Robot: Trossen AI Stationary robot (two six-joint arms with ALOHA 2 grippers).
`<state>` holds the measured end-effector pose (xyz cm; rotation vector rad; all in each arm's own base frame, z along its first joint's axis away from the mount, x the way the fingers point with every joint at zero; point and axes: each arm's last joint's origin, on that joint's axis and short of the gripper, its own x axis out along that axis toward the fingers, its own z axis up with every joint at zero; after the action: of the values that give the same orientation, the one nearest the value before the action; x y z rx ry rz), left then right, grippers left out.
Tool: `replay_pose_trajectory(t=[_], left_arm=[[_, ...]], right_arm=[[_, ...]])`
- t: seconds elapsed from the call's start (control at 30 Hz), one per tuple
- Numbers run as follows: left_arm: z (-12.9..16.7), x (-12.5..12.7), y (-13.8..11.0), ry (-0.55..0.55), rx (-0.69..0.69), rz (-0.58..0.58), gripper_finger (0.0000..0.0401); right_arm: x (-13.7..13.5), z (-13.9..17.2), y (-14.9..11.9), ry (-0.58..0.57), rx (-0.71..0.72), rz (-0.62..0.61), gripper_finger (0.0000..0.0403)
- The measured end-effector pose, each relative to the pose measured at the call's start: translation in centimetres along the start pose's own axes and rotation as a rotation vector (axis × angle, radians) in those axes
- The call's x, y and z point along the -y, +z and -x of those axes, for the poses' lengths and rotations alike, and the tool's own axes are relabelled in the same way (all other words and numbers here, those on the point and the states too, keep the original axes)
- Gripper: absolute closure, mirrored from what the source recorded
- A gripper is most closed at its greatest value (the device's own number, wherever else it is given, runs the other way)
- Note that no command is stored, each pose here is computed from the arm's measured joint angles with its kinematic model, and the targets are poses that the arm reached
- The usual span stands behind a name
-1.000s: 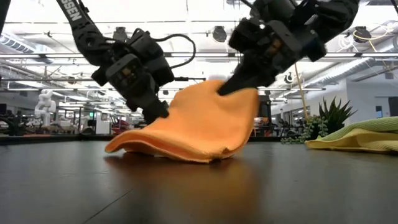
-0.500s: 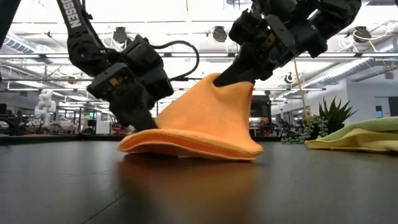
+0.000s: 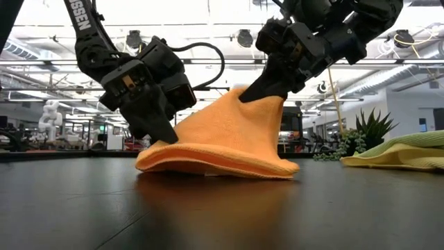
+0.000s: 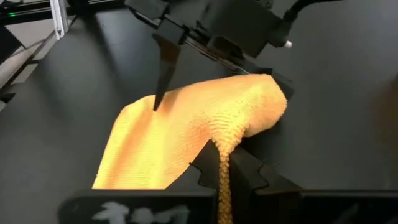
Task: Fold microfiber towels
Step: Put the folded orange towel into the orange bin
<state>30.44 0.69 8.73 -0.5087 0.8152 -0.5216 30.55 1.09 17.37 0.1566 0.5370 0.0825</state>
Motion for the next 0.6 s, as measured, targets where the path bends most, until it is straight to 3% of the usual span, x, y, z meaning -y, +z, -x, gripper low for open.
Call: replay_pose_trajectory(t=[0.3, 0.6], left_arm=[[-0.4, 0.6, -0.5, -0.038, -0.055, 0.072, 0.0162], [-1.3, 1.5, -0.6, 0.026, -0.046, 0.146, 0.0167]], right_arm=[[0.3, 0.0, -0.3, -0.058, -0.025, -0.034, 0.0403], [0.3, 0.0, -0.2, -0.057, -0.013, -0.033, 0.0403]])
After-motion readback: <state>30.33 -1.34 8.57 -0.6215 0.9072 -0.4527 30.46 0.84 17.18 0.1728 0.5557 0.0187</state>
